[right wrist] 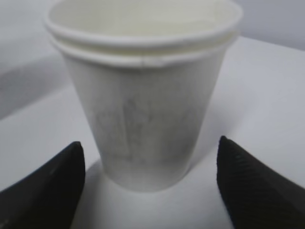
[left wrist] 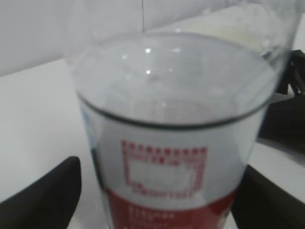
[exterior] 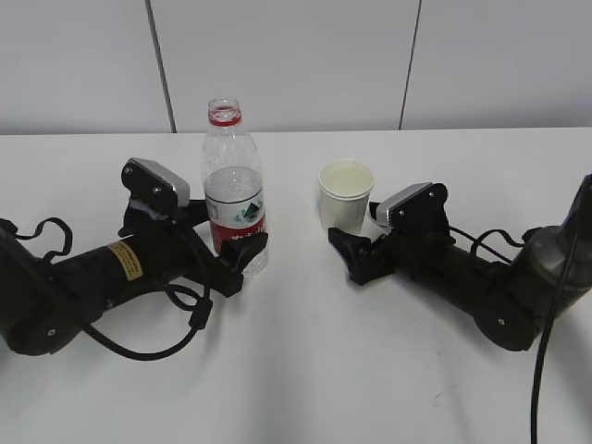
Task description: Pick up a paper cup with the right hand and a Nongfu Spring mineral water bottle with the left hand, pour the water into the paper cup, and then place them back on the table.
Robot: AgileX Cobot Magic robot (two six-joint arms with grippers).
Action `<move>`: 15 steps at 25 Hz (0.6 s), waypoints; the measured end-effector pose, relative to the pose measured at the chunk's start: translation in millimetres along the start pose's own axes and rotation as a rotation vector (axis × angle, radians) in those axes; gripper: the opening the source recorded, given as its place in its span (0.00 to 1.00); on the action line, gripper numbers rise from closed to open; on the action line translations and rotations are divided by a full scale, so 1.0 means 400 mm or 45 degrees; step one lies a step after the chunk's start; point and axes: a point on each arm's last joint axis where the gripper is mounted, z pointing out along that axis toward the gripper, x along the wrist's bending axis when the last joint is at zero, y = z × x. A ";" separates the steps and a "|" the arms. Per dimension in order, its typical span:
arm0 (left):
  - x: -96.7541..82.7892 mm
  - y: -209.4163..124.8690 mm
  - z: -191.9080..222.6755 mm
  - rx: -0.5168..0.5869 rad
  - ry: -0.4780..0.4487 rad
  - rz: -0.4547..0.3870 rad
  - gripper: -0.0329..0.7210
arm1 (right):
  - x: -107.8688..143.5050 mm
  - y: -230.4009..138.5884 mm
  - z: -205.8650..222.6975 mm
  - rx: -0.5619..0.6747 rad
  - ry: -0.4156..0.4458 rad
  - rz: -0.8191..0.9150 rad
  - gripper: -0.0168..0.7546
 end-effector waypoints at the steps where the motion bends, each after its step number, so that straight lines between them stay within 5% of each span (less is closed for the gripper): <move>1: -0.002 -0.007 -0.007 0.015 0.009 -0.012 0.80 | 0.003 -0.009 -0.009 0.019 -0.005 0.011 0.86; 15: -0.005 -0.020 -0.124 0.088 0.242 -0.058 0.81 | 0.006 0.016 -0.067 0.045 -0.072 0.055 0.82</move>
